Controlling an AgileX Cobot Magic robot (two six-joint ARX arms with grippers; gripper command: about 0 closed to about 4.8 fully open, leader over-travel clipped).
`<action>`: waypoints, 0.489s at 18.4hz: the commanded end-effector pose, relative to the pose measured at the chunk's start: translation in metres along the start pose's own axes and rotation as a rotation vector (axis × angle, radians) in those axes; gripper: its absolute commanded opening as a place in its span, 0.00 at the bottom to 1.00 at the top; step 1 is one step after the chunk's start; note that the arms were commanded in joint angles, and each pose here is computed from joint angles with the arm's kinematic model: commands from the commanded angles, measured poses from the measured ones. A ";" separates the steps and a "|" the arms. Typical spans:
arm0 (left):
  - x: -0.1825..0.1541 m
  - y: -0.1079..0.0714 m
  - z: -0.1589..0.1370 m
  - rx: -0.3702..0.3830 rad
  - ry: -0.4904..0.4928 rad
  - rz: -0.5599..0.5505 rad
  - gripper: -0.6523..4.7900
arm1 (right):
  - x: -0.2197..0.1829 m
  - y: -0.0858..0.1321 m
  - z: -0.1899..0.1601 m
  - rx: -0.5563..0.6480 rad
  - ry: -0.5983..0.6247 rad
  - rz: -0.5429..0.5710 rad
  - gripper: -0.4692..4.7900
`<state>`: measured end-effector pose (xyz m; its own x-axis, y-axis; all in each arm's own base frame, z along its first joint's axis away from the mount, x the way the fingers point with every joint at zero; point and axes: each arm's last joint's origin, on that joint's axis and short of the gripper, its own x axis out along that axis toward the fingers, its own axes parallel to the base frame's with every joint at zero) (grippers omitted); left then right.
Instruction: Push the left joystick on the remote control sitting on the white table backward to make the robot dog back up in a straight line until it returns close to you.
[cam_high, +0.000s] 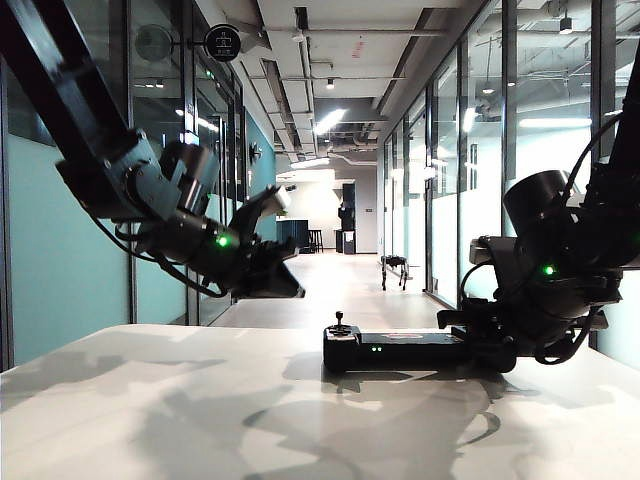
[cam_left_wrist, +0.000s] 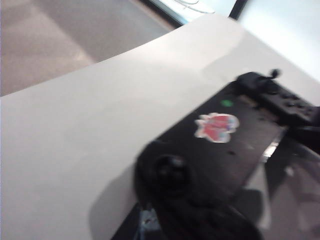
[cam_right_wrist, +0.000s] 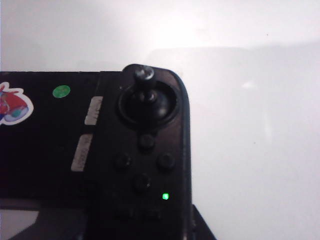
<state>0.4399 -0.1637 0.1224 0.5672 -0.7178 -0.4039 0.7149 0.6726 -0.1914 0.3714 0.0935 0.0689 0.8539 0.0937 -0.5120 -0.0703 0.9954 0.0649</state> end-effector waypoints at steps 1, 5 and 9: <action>0.009 0.005 0.005 0.007 -0.004 -0.053 0.11 | -0.001 0.005 0.006 0.006 -0.046 0.005 0.40; 0.031 0.017 0.011 0.050 0.018 -0.097 0.11 | -0.002 0.008 0.005 0.003 -0.048 0.010 0.40; 0.048 0.028 0.015 0.091 0.056 -0.132 0.11 | -0.002 0.008 0.005 0.003 -0.047 0.009 0.40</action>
<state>0.4920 -0.1803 0.1103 0.4643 -0.7742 -0.4302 0.8018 0.5737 -0.1671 0.3700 0.0991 0.0690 0.8550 0.0963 -0.5096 -0.0741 0.9952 0.0637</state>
